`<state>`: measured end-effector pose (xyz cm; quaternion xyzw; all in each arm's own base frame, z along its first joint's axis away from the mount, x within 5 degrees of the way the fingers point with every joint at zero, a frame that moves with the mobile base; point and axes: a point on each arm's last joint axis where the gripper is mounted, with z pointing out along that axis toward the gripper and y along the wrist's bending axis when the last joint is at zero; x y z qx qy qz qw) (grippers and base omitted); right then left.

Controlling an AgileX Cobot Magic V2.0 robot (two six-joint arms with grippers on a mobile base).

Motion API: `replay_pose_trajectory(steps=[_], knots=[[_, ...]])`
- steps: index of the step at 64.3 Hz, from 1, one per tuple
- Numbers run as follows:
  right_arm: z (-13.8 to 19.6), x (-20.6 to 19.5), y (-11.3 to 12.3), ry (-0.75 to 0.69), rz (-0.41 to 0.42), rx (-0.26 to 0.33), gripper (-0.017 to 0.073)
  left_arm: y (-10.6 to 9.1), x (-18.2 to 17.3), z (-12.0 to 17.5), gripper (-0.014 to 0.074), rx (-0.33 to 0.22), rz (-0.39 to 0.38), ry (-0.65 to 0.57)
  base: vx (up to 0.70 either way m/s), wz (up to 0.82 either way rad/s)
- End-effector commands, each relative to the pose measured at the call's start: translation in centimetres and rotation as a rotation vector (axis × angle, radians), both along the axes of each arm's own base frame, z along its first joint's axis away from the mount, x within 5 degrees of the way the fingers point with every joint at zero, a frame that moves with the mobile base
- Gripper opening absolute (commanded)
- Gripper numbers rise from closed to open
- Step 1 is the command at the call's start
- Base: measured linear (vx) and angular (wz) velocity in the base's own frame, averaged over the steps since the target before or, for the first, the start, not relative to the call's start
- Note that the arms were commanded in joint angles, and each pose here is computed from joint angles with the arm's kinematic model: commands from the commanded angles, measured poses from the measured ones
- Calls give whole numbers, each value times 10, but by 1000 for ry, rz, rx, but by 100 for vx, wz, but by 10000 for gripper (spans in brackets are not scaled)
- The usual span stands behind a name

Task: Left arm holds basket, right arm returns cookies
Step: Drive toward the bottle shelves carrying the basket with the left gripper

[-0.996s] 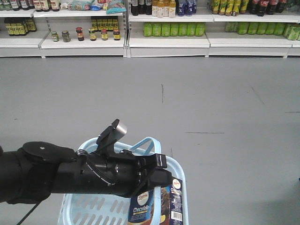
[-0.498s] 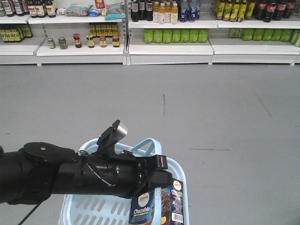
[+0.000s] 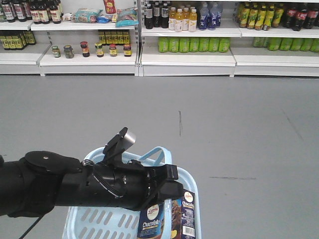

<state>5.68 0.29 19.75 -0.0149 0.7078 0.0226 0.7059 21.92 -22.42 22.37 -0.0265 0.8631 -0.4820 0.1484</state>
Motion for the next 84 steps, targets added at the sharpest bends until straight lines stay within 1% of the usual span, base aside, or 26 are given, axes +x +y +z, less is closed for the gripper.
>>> replay_pose_trajectory(steps=[1, 43, 84], knots=[[7, -1, 0, -87, -3, 3, -8, -3, 0, 26, -8, -113, 10, -19, 28, 5], [7, -1, 0, -87, -3, 3, -8, -3, 0, 26, -8, -114, 9, -18, 29, 6], [7, -1, 0, -87, -3, 3, -8, -3, 0, 26, -8, -114, 9, -18, 32, -3]])
